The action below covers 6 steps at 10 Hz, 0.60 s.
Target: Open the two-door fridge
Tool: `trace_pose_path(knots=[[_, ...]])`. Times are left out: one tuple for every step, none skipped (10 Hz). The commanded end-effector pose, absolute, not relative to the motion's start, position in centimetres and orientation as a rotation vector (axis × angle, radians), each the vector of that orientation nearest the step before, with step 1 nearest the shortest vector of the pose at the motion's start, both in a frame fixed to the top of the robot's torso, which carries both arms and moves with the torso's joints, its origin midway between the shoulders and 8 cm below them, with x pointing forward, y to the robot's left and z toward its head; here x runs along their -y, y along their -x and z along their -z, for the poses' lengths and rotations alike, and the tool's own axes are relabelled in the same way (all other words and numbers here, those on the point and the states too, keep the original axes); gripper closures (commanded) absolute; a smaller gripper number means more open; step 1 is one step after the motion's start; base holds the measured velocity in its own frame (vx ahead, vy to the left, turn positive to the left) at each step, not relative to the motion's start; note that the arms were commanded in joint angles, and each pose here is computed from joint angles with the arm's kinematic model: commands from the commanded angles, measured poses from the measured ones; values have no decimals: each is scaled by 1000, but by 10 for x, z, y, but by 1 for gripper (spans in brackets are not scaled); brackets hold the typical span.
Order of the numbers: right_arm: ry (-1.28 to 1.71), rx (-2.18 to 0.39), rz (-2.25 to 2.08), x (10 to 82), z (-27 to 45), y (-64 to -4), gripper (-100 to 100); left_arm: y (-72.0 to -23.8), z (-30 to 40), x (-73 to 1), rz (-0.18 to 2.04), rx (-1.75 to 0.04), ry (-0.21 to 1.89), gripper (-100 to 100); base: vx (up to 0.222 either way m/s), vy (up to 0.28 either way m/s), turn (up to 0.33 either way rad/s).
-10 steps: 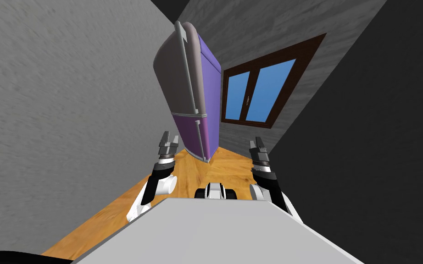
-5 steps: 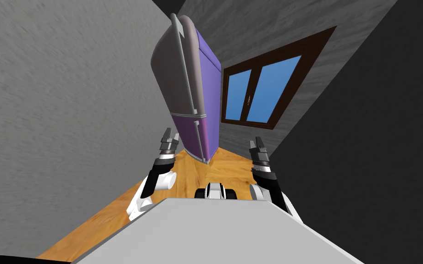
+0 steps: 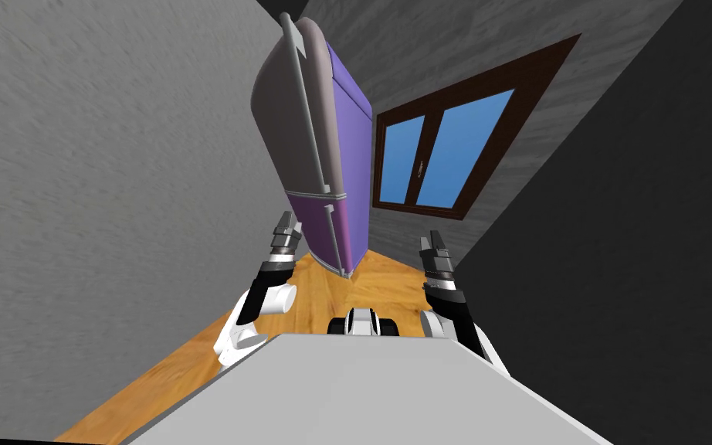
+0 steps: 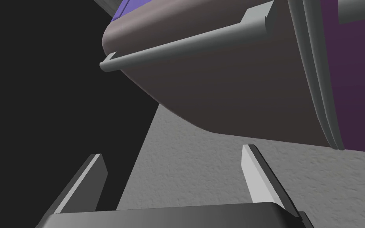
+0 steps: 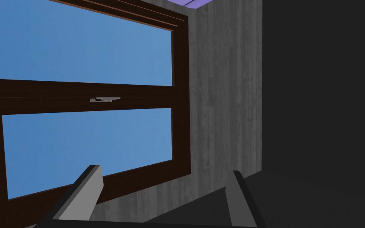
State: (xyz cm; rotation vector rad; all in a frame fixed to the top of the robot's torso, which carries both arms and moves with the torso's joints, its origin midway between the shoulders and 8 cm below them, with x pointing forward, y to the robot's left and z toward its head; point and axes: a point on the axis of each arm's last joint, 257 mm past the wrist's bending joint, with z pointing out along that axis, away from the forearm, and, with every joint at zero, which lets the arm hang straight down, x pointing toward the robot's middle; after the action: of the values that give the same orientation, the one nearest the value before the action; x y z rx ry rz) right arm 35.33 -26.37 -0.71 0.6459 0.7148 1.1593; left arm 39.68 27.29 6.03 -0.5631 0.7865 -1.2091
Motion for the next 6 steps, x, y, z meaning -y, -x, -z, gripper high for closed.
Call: trace_pose_path(knots=[[-646, -715, -1159, 264, 7, -353, 0, -403, -63, -274, 1179, -808, 571, -100, 58, -21, 11], [-646, -715, -1159, 264, 7, -353, 0, -406, -70, -275, 1158, -814, 566, -100, 73, -30, 16], [-646, -715, -1159, 264, 7, -353, 0, -408, -67, -276, 1154, -823, 575, -100, 64, -27, 12], [-646, -715, -1159, 264, 7, -353, 0, -411, -74, -276, 1133, -827, 569, -100, 68, -31, 19], [-646, -715, -1159, 264, 7, -353, 0, -413, -71, -277, 1128, -837, 581, -100, 59, -21, 11], [-646, -715, -1159, 264, 7, -353, 0, -415, -78, -278, 1106, -840, 576, -100, 79, -35, 16]])
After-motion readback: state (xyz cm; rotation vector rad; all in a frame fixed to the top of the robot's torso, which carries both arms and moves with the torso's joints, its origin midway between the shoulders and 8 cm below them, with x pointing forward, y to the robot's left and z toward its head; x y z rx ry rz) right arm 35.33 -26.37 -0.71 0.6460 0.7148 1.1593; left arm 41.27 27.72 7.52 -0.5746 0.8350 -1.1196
